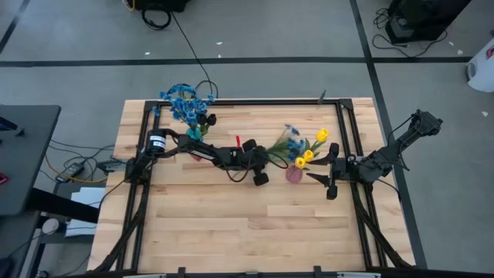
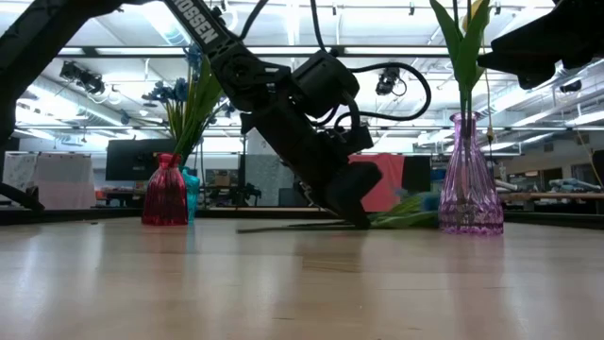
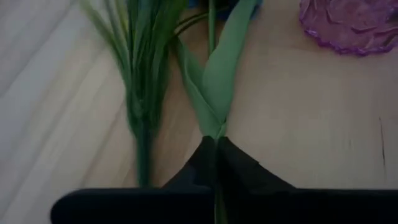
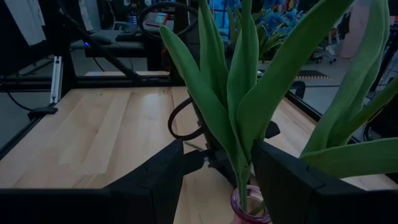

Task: Sort flowers into vase by color
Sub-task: Put the black flower into the red vase

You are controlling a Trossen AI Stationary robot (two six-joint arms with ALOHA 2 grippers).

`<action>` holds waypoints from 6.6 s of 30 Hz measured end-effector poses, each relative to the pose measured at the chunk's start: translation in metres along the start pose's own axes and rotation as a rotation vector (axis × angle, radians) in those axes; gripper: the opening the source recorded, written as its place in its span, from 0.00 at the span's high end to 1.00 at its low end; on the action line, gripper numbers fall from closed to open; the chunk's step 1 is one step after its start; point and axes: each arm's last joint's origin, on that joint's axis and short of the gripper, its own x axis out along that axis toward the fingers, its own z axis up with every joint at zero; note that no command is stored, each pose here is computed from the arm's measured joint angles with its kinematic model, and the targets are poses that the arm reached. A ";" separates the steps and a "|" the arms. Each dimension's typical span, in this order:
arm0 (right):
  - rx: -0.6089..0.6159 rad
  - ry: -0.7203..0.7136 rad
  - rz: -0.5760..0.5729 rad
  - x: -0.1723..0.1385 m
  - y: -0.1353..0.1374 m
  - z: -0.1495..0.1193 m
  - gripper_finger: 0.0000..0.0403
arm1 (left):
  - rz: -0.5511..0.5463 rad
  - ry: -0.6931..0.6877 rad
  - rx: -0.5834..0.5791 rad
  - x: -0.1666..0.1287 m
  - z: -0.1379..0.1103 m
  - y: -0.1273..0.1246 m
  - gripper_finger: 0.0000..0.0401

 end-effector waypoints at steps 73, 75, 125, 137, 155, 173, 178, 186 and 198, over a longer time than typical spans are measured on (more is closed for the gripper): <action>0.056 0.025 -0.005 0.103 0.121 0.022 0.50 | -0.269 -0.891 0.113 -0.258 -0.052 -0.012 0.98; 0.041 0.015 -0.057 0.116 0.133 0.028 0.50 | -0.291 -0.904 0.085 -0.256 -0.059 -0.013 0.98; -0.028 -0.357 0.007 0.240 0.148 0.084 0.52 | -0.502 -1.063 0.188 -0.276 -0.070 -0.044 0.98; -0.052 -0.304 -0.133 0.239 0.147 0.081 0.89 | -0.332 -0.956 0.051 -0.270 -0.071 -0.040 0.90; -0.106 -0.202 -0.194 0.241 0.147 0.070 0.88 | -0.093 -0.616 0.156 -0.257 -0.037 -0.070 0.54; -0.165 -0.128 -0.313 0.237 0.151 0.064 0.88 | 0.001 -0.531 0.185 -0.252 -0.029 -0.078 0.73; -0.171 -0.118 -0.328 0.236 0.151 0.062 0.88 | 0.003 -0.531 0.188 -0.252 -0.029 -0.078 0.78; -0.174 -0.115 -0.323 0.235 0.152 0.062 0.86 | 0.010 -0.531 0.207 -0.252 -0.029 -0.078 0.97; -0.154 -0.133 -0.404 0.201 0.172 0.081 0.45 | 0.009 -0.579 0.154 -0.256 -0.035 -0.073 0.95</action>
